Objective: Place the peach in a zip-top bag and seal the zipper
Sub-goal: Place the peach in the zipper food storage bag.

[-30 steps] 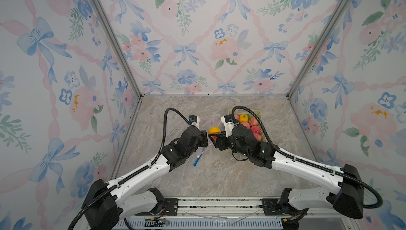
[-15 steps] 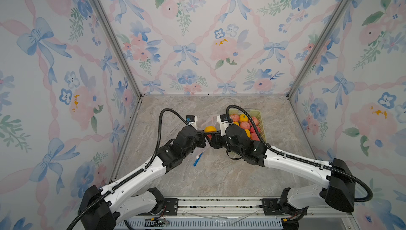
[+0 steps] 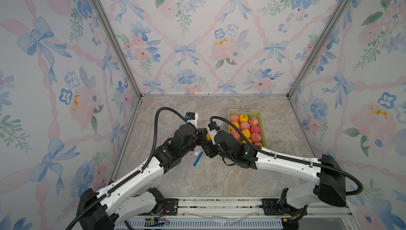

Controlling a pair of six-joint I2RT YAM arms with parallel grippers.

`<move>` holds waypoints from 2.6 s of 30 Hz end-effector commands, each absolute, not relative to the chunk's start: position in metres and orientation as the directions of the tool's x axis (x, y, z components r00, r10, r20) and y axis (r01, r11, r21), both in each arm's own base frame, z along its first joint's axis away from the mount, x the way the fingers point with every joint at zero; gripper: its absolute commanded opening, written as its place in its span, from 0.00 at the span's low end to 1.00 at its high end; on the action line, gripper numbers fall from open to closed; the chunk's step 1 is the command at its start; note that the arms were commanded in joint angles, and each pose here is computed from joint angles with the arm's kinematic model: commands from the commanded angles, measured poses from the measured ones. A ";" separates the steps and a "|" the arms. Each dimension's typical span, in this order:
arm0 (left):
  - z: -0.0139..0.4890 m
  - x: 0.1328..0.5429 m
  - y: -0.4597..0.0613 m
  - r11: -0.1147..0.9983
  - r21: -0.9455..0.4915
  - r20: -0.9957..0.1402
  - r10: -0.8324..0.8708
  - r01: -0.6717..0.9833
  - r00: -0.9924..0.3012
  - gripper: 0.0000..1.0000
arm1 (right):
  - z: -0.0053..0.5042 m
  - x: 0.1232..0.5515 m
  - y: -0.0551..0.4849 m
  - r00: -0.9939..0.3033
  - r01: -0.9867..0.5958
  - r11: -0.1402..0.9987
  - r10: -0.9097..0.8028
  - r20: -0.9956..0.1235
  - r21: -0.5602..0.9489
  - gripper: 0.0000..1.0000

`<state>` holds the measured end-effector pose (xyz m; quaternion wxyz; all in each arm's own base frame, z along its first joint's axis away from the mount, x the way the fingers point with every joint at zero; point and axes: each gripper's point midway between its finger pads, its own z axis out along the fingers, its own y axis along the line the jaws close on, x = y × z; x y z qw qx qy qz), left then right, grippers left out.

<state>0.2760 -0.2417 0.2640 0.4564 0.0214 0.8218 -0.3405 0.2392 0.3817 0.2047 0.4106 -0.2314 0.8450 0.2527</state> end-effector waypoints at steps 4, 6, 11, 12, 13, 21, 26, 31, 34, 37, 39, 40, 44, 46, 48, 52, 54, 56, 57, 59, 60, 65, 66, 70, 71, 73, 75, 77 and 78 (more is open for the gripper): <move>0.281 0.260 -0.260 0.658 -0.642 -0.705 -0.307 0.393 -0.639 0.00 | 0.210 0.248 0.379 -0.547 -0.566 0.795 -0.162 -0.822 0.220 0.53; 0.280 0.259 -0.256 0.662 -0.648 -0.698 -0.319 0.376 -0.641 0.00 | 0.206 0.255 0.364 -0.570 -0.495 0.842 -0.126 -0.812 0.217 0.60; 0.274 0.263 -0.236 0.713 -0.629 -0.710 -0.362 0.311 -0.604 0.00 | 0.204 0.260 0.332 -0.604 -0.370 0.905 -0.061 -0.794 0.211 0.79; 0.273 0.264 -0.232 0.721 -0.625 -0.713 -0.372 0.299 -0.594 0.00 | 0.202 0.261 0.326 -0.613 -0.349 0.915 -0.059 -0.788 0.203 0.81; 0.272 0.265 -0.230 0.726 -0.623 -0.715 -0.377 0.291 -0.589 0.00 | 0.202 0.261 0.324 -0.619 -0.338 0.920 -0.057 -0.783 0.200 0.82; 0.246 0.264 -0.238 0.724 -0.643 -0.663 -0.363 0.250 -0.654 0.00 | 0.210 0.268 0.338 -0.636 -0.351 0.904 -0.038 -0.770 0.245 0.69; 0.227 0.262 -0.237 0.699 -0.681 -0.628 -0.405 0.217 -0.665 0.00 | 0.219 0.269 0.373 -0.670 -0.404 0.807 0.059 -0.740 0.431 0.70; 0.229 0.265 -0.244 0.686 -0.695 -0.611 -0.405 0.216 -0.680 0.00 | 0.209 0.266 0.390 -0.705 -0.405 0.769 0.082 -0.705 0.494 0.61; 0.232 0.265 -0.246 0.668 -0.713 -0.600 -0.422 0.215 -0.680 0.00 | 0.202 0.268 0.391 -0.712 -0.375 0.765 0.124 -0.691 0.523 0.50; 0.238 0.263 -0.250 0.647 -0.729 -0.588 -0.426 0.223 -0.687 0.00 | 0.199 0.273 0.397 -0.709 -0.357 0.756 0.163 -0.686 0.549 0.40; 0.240 0.261 -0.248 0.640 -0.738 -0.580 -0.442 0.212 -0.685 0.00 | 0.200 0.277 0.399 -0.684 -0.344 0.771 0.186 -0.706 0.536 0.36; 0.240 0.260 -0.246 0.636 -0.745 -0.572 -0.455 0.200 -0.683 0.00 | 0.201 0.280 0.398 -0.669 -0.328 0.789 0.194 -0.717 0.519 0.36; 0.246 0.256 -0.239 0.599 -0.782 -0.538 -0.510 0.172 -0.671 0.00 | 0.193 0.293 0.395 -0.642 -0.256 0.873 0.169 -0.748 0.416 0.33; 0.250 0.255 -0.234 0.592 -0.789 -0.536 -0.532 0.164 -0.656 0.00 | 0.185 0.301 0.389 -0.634 -0.197 0.914 0.158 -0.757 0.356 0.32; 0.252 0.254 -0.227 0.594 -0.790 -0.540 -0.554 0.154 -0.633 0.00 | 0.179 0.308 0.381 -0.625 -0.144 0.935 0.167 -0.763 0.323 0.32; 0.255 0.254 -0.204 0.625 -0.773 -0.566 -0.597 0.113 -0.568 0.00 | 0.175 0.320 0.352 -0.594 -0.032 0.978 0.148 -0.790 0.208 0.37; 0.258 0.254 -0.194 0.640 -0.761 -0.591 -0.610 0.111 -0.528 0.00 | 0.175 0.321 0.342 -0.597 -0.011 0.992 0.092 -0.797 0.123 0.44; 0.261 0.256 -0.187 0.658 -0.744 -0.618 -0.613 0.115 -0.492 0.00 | 0.179 0.320 0.339 -0.594 -0.012 0.998 0.040 -0.803 0.059 0.48; 0.263 0.258 -0.185 0.675 -0.728 -0.640 -0.604 0.122 -0.476 0.00 | 0.182 0.318 0.339 -0.591 -0.019 0.999 0.017 -0.807 0.035 0.50; 0.265 0.262 -0.184 0.713 -0.688 -0.682 -0.574 0.133 -0.452 0.00 | 0.188 0.314 0.342 -0.588 -0.042 0.999 -0.020 -0.809 0.006 0.54; 0.266 0.265 -0.185 0.733 -0.666 -0.704 -0.555 0.141 -0.444 0.00 | 0.190 0.312 0.344 -0.588 -0.056 0.998 -0.032 -0.808 0.001 0.56; 0.263 0.279 -0.195 0.814 -0.553 -0.788 -0.442 0.178 -0.429 0.00 | 0.196 0.296 0.361 -0.634 -0.171 0.982 -0.043 -0.772 0.086 0.58; 0.261 0.281 -0.195 0.832 -0.529 -0.800 -0.422 0.170 -0.426 0.00 | 0.198 0.292 0.365 -0.645 -0.204 0.972 -0.044 -0.763 0.117 0.59; 0.252 0.288 -0.190 0.870 -0.475 -0.823 -0.387 0.131 -0.415 0.00 | 0.208 0.276 0.373 -0.672 -0.288 0.931 -0.029 -0.740 0.226 0.59; 0.250 0.288 -0.190 0.872 -0.473 -0.824 -0.385 0.129 -0.417 0.00 | 0.215 0.272 0.373 -0.673 -0.304 0.917 -0.015 -0.739 0.259 0.59; 0.246 0.288 -0.191 0.871 -0.472 -0.822 -0.382 0.132 -0.422 0.00 | 0.223 0.266 0.372 -0.676 -0.326 0.896 0.001 -0.737 0.301 0.59; 0.242 0.289 -0.195 0.873 -0.469 -0.819 -0.372 0.136 -0.437 0.00 | 0.228 0.262 0.369 -0.679 -0.338 0.881 0.015 -0.734 0.331 0.58; 0.241 0.290 -0.197 0.874 -0.466 -0.816 -0.363 0.140 -0.451 0.00 | 0.235 0.259 0.364 -0.680 -0.344 0.871 0.026 -0.733 0.350 0.57; 0.239 0.289 -0.198 0.877 -0.460 -0.816 -0.354 0.140 -0.457 0.00 | 0.239 0.258 0.360 -0.681 -0.347 0.867 0.030 -0.732 0.358 0.57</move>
